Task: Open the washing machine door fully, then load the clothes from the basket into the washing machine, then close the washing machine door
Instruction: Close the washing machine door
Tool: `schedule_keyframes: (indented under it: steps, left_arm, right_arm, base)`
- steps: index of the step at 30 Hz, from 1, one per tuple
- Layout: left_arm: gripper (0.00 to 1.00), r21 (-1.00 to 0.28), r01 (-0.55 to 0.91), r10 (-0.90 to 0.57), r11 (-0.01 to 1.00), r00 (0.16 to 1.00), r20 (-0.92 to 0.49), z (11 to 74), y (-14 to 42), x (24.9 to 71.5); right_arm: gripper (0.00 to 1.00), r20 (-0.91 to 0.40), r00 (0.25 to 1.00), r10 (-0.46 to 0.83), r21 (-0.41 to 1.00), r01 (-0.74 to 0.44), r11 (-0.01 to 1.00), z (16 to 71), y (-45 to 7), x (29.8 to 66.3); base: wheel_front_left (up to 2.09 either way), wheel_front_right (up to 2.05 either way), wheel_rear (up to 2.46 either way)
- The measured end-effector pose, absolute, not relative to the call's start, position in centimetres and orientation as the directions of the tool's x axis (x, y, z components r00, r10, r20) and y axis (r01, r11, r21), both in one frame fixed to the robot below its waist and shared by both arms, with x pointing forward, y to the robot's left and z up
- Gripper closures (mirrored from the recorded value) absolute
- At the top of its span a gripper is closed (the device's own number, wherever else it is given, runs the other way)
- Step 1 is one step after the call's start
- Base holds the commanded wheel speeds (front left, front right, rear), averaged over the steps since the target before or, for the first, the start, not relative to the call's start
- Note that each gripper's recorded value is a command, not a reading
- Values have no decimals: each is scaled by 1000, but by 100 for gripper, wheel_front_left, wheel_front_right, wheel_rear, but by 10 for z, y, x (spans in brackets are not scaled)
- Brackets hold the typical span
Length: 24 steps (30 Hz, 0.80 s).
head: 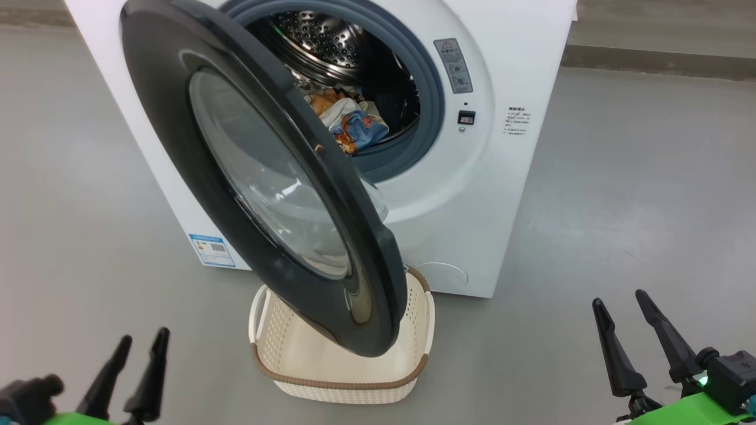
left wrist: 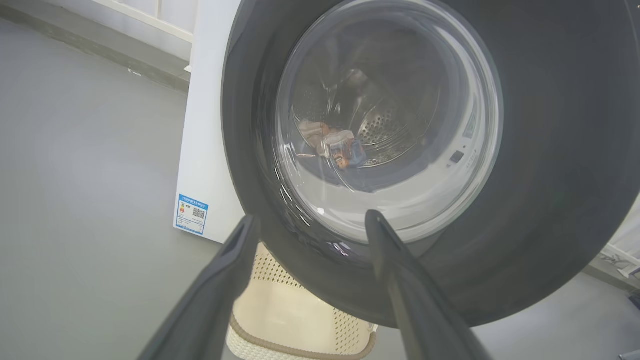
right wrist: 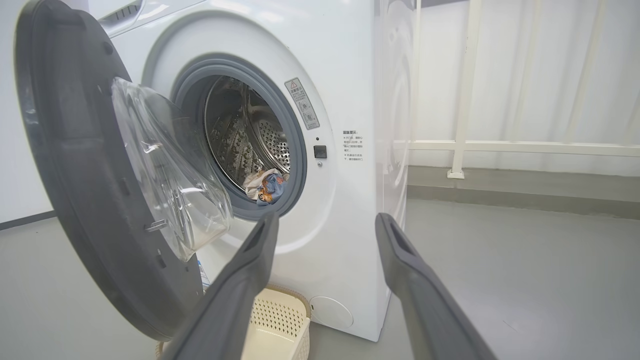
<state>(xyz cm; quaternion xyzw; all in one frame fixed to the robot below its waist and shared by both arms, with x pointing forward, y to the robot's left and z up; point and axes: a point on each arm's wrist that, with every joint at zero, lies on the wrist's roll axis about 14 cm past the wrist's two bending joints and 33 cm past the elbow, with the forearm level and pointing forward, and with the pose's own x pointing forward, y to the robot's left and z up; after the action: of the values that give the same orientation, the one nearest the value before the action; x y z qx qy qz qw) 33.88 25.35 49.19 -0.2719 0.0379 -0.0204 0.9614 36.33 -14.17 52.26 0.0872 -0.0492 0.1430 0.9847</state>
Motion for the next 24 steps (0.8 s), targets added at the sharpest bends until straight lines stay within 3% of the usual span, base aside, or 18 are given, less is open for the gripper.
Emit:
schedule_keyframes:
  steps: [4,10,24]
  left_arm:
    - [0,-411,45,-89,911,992,-91,476,243,331]
    - [0,-289,26,-30,957,1000,-7,494,250,335]
    - [0,-173,-144,148,974,989,12,486,268,313]
  right_arm:
    - [0,125,951,284,157,-301,940,524,-138,364]
    - [0,129,946,296,155,-314,937,525,-134,365]
    - [0,130,944,302,158,-321,934,525,-130,366]
  base:
    - [0,0,0]
    - [0,0,0]
    - [0,0,0]
